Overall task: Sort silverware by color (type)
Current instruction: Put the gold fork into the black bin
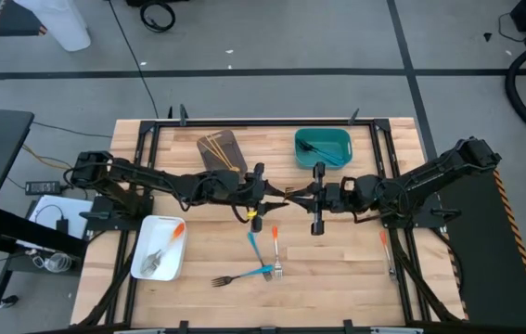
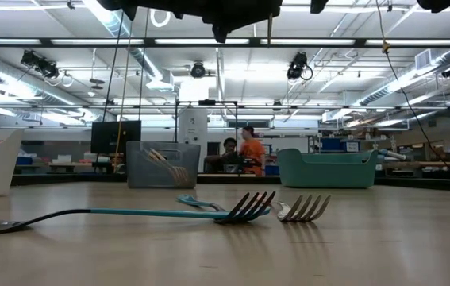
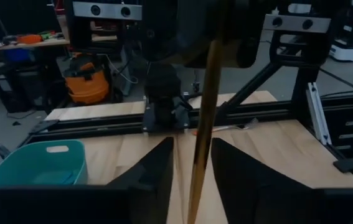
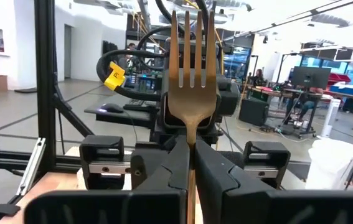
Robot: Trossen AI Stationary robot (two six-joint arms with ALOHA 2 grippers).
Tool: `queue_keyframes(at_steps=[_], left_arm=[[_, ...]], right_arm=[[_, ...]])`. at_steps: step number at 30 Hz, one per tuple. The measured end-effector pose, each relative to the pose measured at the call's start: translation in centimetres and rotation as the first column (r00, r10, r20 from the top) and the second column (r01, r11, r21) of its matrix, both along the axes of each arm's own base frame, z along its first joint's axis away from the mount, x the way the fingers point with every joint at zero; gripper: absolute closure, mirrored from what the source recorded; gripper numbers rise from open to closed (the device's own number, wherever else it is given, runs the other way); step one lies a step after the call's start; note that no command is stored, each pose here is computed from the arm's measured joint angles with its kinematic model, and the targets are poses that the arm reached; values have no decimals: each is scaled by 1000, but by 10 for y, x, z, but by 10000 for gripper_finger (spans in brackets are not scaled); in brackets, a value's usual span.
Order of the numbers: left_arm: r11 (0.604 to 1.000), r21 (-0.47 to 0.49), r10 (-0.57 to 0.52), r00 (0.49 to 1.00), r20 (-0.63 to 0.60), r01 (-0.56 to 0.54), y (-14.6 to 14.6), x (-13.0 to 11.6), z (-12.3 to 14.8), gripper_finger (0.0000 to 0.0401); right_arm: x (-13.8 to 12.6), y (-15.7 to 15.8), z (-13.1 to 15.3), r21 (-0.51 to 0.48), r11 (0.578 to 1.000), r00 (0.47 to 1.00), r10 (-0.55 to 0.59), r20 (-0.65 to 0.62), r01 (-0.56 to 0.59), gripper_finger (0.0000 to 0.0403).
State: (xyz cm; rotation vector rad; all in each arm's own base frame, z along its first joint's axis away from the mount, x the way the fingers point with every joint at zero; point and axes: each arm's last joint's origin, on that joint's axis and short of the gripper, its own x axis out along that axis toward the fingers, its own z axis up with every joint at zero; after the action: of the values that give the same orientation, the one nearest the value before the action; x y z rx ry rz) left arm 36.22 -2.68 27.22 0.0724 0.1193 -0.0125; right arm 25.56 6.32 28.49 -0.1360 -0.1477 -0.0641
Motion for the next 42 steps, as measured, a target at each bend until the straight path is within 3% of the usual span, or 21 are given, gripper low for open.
queue_keyframes(at_steps=[9,15,27,33,36,39,42], left_arm=[[999,-30,10,1000,-3,-10,3,0,0,372],[999,-40,17,1000,-6,-17,6,0,-1,374],[999,14,40,996,-83,-39,15,-7,0,374],[994,108,56,977,-207,-34,26,-13,-7,374],[980,201,62,965,-256,-9,31,-17,-10,374],[946,322,123,943,-309,-18,37,-22,-11,370],[879,476,213,913,-348,-23,42,-27,-11,369]], right_arm=[[0,0,0,-5,1000,1000,-12,-4,12,382],[0,-1,-1,-17,1000,1000,-21,-12,21,377],[-5,9,-10,-18,989,983,-146,-112,145,252],[-8,14,-18,-25,978,961,-206,-184,205,226],[-9,14,-22,-6,975,951,-217,-221,221,227],[-9,14,-27,16,974,942,-214,-258,226,231],[-10,14,-32,47,973,932,-202,-300,226,234]])
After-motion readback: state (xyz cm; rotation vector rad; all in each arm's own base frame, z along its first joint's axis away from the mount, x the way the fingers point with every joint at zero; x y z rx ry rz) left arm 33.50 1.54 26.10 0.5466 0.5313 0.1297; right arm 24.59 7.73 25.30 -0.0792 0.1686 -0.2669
